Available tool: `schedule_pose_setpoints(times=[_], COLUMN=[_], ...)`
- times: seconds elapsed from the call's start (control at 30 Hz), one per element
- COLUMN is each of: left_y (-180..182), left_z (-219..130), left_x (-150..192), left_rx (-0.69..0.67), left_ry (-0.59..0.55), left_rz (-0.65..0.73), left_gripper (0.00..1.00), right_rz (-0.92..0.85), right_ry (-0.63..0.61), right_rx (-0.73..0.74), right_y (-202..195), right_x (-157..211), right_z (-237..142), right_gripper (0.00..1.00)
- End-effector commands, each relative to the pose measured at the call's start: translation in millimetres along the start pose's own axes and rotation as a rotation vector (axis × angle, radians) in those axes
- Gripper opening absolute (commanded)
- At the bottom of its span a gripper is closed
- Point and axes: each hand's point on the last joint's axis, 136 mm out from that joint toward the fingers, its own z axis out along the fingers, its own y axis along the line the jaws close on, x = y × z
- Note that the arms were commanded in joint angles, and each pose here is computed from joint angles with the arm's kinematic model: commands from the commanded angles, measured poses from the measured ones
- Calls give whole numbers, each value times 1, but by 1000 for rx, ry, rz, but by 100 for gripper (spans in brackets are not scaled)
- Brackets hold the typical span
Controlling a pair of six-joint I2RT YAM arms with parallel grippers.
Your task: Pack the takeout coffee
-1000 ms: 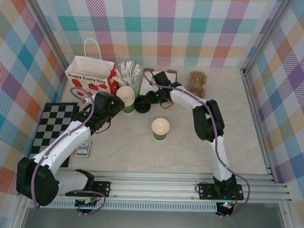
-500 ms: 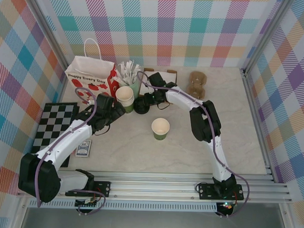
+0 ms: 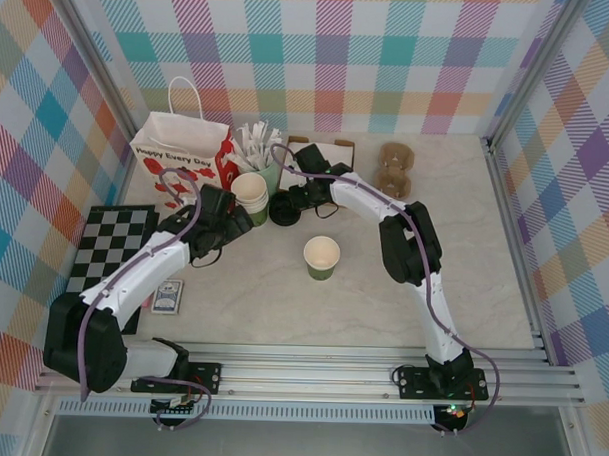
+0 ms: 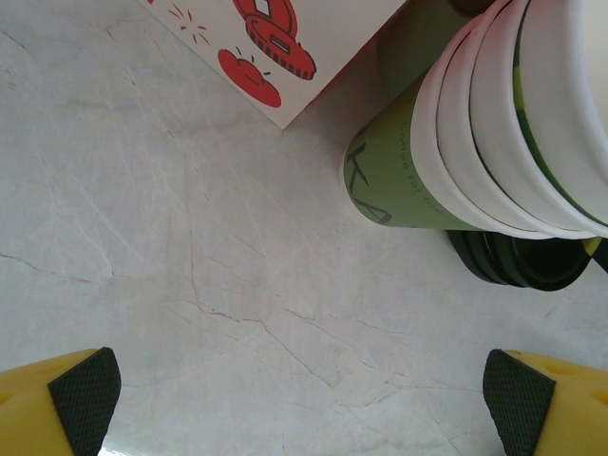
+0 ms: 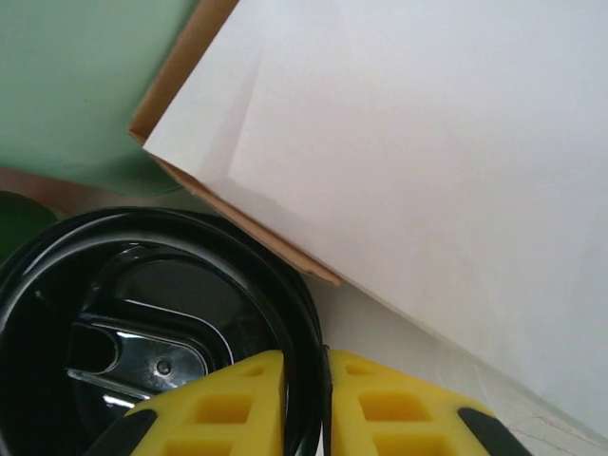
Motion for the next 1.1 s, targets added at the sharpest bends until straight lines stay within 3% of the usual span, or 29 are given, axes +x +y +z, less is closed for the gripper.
schedule_pose_setpoints(times=[0.0, 0.4, 0.6, 0.87, 1.07], left_y=[-8, -35, -59, -100, -112], left_z=[-3, -9, -21, -38, -34], left_x=[-8, -10, -15, -20, -17], left_rx=[19, 159, 306, 476, 470], left_ry=[1, 20, 9, 39, 90], left_rz=[5, -26, -48, 53, 187], left_gripper=[100, 100, 100, 97, 85], right_rz=[-28, -35, -83, -286, -354], right_ry=[-43, -181, -285, -445, -486], right_rx=[6, 18, 31, 100, 97], right_y=[7, 9, 8, 23, 35], right_x=[-16, -39, -42, -41, -39], right_z=[-22, -59, -77, -106, -124], right_gripper=[15, 8, 7, 7, 6])
